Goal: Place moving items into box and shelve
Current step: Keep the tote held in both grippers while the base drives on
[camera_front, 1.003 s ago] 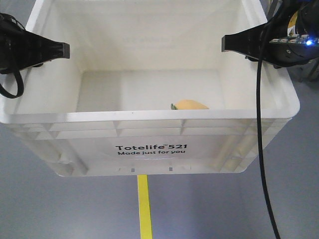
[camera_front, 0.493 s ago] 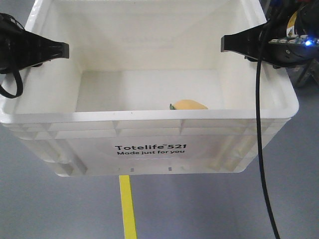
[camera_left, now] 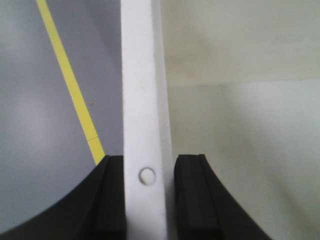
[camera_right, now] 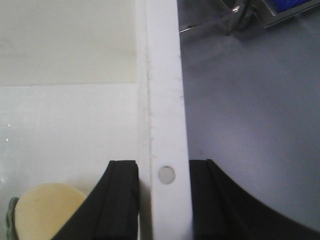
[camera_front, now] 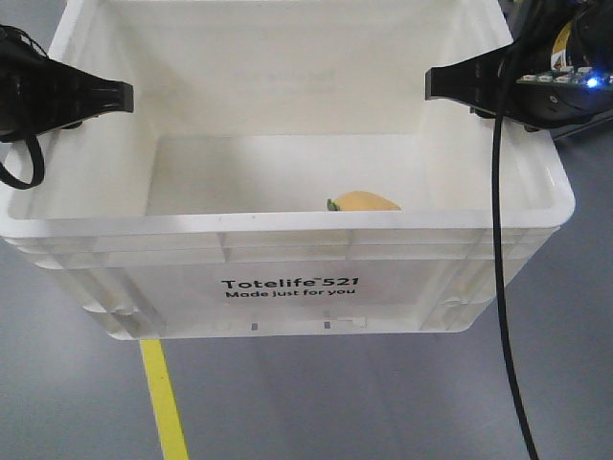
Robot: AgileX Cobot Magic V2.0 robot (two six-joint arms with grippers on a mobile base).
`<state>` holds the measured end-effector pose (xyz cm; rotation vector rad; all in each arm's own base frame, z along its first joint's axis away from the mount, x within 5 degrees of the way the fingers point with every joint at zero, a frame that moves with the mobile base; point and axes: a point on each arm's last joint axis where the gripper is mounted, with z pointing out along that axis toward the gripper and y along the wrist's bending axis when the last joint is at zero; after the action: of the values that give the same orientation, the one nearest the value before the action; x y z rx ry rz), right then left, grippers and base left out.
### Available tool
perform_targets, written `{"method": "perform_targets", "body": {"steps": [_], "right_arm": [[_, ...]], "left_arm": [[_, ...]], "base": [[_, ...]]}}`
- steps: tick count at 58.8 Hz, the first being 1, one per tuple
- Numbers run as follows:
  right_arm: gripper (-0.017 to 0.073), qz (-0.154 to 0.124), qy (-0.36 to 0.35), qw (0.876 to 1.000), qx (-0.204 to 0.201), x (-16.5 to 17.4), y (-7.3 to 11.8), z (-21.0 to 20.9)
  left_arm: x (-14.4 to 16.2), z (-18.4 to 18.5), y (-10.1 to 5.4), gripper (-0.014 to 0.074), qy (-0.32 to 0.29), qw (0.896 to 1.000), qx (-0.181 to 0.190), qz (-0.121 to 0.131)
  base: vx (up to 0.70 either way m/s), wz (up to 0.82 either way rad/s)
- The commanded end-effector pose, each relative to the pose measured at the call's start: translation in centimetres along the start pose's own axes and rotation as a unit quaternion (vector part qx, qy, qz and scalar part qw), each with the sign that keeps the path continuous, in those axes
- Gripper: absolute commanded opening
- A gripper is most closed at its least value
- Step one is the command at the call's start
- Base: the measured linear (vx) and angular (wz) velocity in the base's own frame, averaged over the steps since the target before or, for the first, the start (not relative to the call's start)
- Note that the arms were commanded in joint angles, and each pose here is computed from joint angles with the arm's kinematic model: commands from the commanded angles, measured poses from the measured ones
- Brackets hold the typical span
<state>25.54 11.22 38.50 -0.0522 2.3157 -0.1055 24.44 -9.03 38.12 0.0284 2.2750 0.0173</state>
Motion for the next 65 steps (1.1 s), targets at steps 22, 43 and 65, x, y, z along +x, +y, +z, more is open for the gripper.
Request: {"method": "perform_targets", "body": {"steps": [22, 43, 65], "right_arm": [[0.0039, -0.009, -0.093, 0.996, -0.004, -2.08, -0.87, -2.39], [0.0039, -0.009, -0.093, 0.996, -0.004, -2.08, -0.87, -2.39], [0.0039, -0.009, -0.093, 0.996, -0.004, -2.08, -0.87, -2.39]], "left_arm": [[-2.22, -2.57, 0.29, 0.0040, -0.098, 0.995, 0.021, 0.010], [-2.22, -2.57, 0.29, 0.0040, -0.098, 0.995, 0.021, 0.010], [-2.22, -2.57, 0.29, 0.0040, -0.098, 0.995, 0.021, 0.010]], "base": [[0.26, -0.51], [0.24, -0.52], [0.23, -0.59]]}}
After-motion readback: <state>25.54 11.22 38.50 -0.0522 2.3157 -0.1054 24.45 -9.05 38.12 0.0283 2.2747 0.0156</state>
